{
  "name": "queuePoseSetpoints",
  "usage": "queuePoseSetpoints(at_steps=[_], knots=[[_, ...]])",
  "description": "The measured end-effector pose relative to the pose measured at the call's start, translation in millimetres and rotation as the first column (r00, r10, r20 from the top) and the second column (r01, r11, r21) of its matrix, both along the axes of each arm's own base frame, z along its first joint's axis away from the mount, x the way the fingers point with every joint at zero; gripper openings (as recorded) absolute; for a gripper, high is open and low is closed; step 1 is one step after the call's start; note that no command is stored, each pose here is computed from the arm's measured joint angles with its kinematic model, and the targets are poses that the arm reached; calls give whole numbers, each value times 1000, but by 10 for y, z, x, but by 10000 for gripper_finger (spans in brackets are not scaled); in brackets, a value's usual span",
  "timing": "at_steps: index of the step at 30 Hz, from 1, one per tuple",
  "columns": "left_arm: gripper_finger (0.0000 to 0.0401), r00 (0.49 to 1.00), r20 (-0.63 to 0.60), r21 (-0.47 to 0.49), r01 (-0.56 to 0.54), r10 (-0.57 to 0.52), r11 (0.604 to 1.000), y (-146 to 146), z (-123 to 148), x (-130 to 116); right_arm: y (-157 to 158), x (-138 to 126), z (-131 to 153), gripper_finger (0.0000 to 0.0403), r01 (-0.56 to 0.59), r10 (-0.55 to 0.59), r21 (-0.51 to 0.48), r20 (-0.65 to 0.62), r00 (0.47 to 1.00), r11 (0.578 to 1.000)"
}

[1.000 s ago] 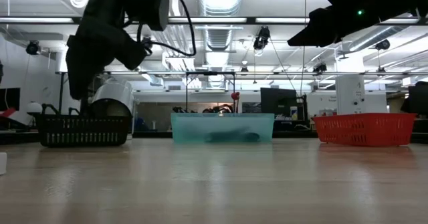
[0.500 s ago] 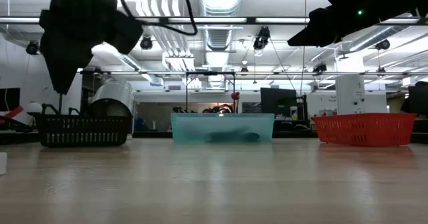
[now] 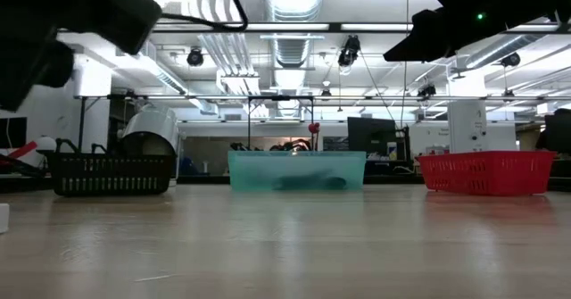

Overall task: Pick and place items into bin
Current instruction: Put the white card reader box into the black bin

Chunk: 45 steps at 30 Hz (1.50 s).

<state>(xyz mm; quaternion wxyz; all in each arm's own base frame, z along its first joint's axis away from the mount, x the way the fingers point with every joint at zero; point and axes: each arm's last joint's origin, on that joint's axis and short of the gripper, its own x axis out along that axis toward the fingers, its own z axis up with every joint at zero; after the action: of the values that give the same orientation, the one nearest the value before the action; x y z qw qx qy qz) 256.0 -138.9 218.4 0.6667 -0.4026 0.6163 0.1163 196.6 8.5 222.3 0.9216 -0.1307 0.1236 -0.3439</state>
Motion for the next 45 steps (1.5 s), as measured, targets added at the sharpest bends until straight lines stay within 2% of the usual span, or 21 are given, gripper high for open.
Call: queuePoseSetpoints(at_steps=[3,5,7,10,14,20,24,27,36,41,45], knots=[[93,1000,-6,-3,3,-3,1000,6,-75,-23,0,0,0,169,0,0,0,0,1000,1000],[97,998,-28,-16,-49,49,999,11,-135,-38,0,0,-1,169,0,0,0,0,1000,1000],[104,991,-103,-46,-96,91,994,9,-207,-70,0,0,-1,169,0,0,0,0,1000,1000],[114,978,-200,-106,-77,55,991,0,-326,-131,0,0,0,169,0,0,0,0,1000,1000],[123,968,-249,-141,-60,23,988,0,-406,-188,0,-1,-4,169,0,0,0,-2,1000,1000],[124,978,-207,-121,-60,34,991,7,-404,-158,0,-1,-5,169,3,-3,16,12,1000,1000],[124,988,-150,-49,-56,48,997,33,-411,-137,-1,-6,-20,169,6,-7,33,23,1000,999],[124,988,-119,-9,-101,99,995,29,-412,-124,-2,-10,-34,169,8,-10,46,30,999,999],[124,997,-66,-20,-34,33,999,-24,-350,-95,-6,-45,-140,169,11,-13,70,23,1000,997],[124,1000,-19,-125,17,-20,992,-132,-310,-64,2,-55,-195,169,-27,21,129,48,999,991],[130,999,-39,-128,-2,-3,992,-132,-343,-56,13,-50,-196,169,-58,49,154,62,997,986]])
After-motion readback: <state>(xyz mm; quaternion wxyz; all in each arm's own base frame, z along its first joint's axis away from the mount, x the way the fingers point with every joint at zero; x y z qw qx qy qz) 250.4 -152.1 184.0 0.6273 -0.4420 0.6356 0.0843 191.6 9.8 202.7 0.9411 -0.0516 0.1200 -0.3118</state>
